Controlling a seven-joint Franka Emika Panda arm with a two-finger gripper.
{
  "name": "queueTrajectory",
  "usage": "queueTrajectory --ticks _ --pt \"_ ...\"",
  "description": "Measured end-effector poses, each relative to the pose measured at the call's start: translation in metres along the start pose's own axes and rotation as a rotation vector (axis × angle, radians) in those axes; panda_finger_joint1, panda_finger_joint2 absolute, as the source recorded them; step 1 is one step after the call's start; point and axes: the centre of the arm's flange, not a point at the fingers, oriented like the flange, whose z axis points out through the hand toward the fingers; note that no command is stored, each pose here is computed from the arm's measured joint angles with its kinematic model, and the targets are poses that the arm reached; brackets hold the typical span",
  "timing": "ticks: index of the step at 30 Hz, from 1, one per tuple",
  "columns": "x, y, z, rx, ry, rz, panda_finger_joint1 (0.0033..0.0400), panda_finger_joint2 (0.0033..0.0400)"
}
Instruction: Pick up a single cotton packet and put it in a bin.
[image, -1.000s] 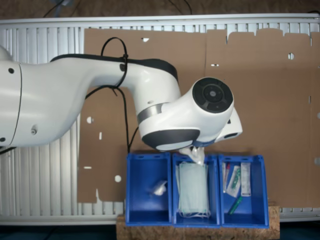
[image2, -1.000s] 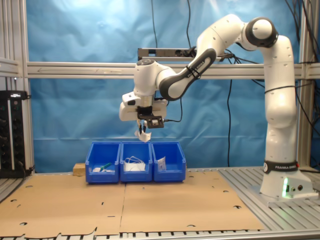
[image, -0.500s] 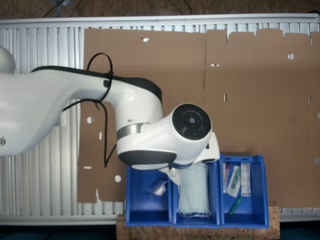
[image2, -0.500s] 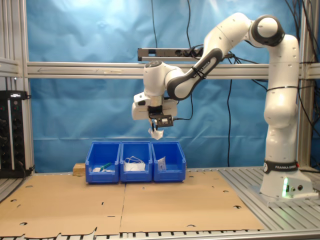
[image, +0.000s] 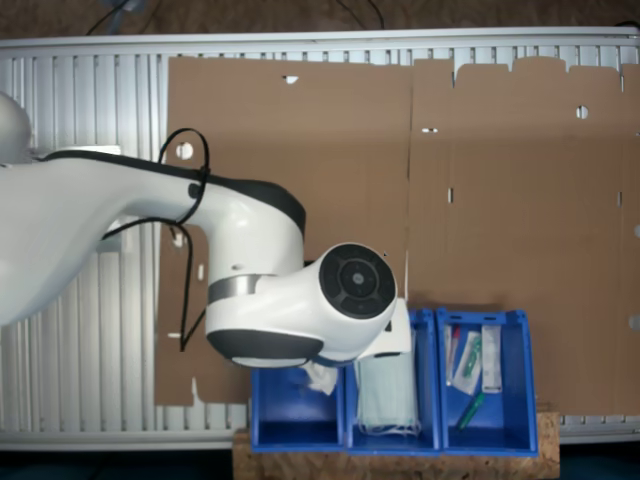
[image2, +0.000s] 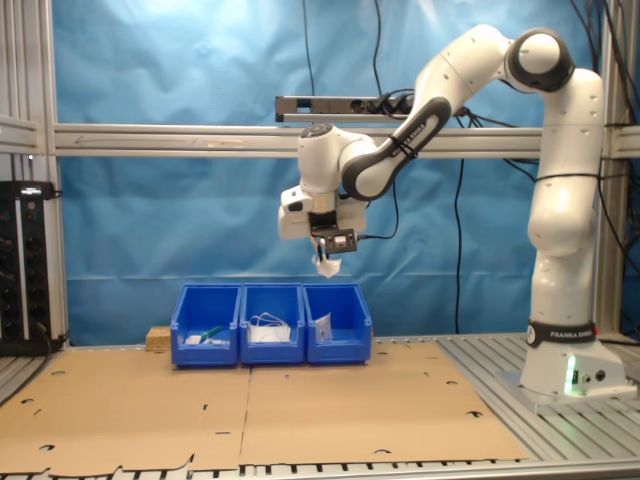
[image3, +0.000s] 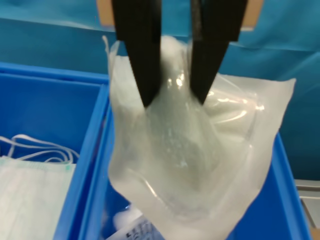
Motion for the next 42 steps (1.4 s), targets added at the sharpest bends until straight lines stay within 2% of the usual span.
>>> queueTrajectory --ticks 13,42 --pt "-0.026 0.007 0.013 0.024 -0.014 0.053 0.0038 0.0038" --pt "-0.028 0.007 0.013 0.024 -0.014 0.056 0.0039 0.0039"
